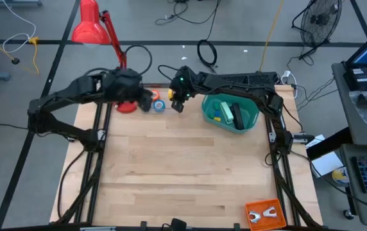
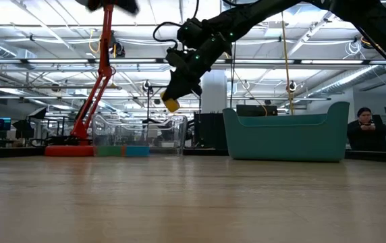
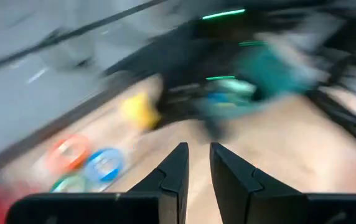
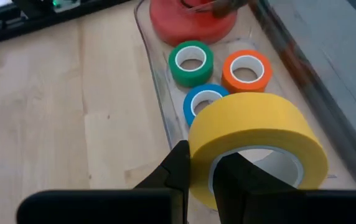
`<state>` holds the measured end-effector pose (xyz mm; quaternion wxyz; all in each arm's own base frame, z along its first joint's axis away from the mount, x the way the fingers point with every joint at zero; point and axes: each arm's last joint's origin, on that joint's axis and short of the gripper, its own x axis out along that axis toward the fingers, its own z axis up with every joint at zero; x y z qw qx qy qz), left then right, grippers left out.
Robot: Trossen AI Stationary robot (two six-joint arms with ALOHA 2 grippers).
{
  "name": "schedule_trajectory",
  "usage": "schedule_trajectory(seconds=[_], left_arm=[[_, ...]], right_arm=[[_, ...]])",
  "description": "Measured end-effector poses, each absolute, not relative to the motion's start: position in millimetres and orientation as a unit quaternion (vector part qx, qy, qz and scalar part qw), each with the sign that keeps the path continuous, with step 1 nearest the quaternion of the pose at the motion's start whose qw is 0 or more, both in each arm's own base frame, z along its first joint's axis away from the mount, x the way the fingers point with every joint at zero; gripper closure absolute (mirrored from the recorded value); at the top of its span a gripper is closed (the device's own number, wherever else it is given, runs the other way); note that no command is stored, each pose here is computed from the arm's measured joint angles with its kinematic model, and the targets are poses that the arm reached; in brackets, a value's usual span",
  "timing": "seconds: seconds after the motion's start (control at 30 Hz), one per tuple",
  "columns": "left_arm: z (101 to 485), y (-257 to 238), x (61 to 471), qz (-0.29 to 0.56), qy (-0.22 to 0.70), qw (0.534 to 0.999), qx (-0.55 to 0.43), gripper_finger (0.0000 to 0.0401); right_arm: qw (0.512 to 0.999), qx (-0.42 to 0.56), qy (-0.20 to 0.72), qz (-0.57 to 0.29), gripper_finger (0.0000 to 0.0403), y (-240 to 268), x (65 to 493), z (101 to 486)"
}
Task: Pick and place Stapler, Stapler remover, tape
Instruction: Put the yellow tape into the transparent bin
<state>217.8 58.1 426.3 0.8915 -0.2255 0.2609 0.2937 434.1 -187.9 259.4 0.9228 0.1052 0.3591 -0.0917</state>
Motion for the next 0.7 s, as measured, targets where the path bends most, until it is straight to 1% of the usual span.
schedule_trajectory(seconds=[0.03,0.07,0.1,0.17,0.27,0.37,0.57,0.7], left_arm=[[417,66,217,0.325,0.265,0.873,-0.248,0.0335],[407,75,217,0.339,0.267,0.86,-0.273,0.0339],[396,84,217,0.334,0.266,0.852,-0.304,0.0345],[373,98,219,0.297,0.253,0.845,-0.366,0.0364],[337,115,224,0.239,0.206,0.843,-0.436,0.0394],[305,130,219,0.213,0.164,0.832,-0.485,0.039],[259,145,197,0.197,0.111,0.808,-0.544,0.038],[245,153,188,0.118,0.014,0.805,-0.581,0.0379]], right_arm=[[0.923,0.11,0.358,-0.092,0.0369,-188,434,260],[0.923,0.117,0.357,-0.087,0.0369,-187,434,260],[0.922,0.127,0.356,-0.08,0.0369,-187,434,259],[0.922,0.143,0.354,-0.068,0.0369,-186,433,261],[0.923,0.144,0.351,-0.063,0.0369,-183,433,264],[0.918,0.148,0.362,-0.062,0.0369,-181,429,268],[0.927,0.165,0.336,-0.031,0.0369,-177,424,285],[0.931,0.176,0.32,-0.02,0.0369,-173,419,299]])
